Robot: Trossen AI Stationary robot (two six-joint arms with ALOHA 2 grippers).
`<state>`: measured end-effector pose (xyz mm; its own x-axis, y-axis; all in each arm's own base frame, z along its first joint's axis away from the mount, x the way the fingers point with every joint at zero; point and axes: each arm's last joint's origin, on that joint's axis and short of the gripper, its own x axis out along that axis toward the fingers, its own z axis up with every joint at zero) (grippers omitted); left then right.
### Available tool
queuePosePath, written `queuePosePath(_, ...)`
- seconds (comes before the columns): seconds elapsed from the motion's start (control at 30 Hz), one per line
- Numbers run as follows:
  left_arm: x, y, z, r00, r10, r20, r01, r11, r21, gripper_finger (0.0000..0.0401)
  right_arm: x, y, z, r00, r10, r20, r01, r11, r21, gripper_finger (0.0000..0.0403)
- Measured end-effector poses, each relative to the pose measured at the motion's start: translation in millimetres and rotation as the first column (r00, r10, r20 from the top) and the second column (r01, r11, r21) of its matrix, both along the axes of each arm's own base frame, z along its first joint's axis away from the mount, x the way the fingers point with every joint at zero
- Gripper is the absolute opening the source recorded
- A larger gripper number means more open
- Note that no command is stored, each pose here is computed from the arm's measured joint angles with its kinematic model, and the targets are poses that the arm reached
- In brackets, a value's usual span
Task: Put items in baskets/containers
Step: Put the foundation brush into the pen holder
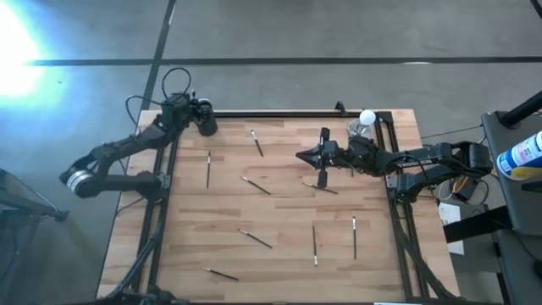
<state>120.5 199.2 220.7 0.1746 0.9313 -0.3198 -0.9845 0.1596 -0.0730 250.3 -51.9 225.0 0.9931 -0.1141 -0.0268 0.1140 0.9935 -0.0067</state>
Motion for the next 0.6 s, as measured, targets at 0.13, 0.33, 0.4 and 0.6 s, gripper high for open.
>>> queuePosePath(0.13,6,9,-15,1.000,0.008,-0.001,-0.008,1.000,-0.020,0.0026,0,0,0,1.000,0.000,-0.001,0.000,1.000,-0.008,0.0008)
queuePosePath(0.33,9,14,-30,1.000,0.027,-0.010,-0.027,0.996,-0.085,0.0033,0,0,0,1.000,0.001,-0.005,-0.001,1.000,-0.022,0.0008)
queuePosePath(0.4,9,14,-32,0.999,0.032,-0.011,-0.033,0.995,-0.099,0.0047,0,0,0,1.000,0.001,-0.006,-0.002,1.000,-0.029,0.0008)
queuePosePath(0.6,7,11,-33,0.999,0.039,-0.028,-0.043,0.990,-0.132,0.0074,0,0,0,1.000,0.002,-0.007,-0.002,0.999,-0.036,0.0008)
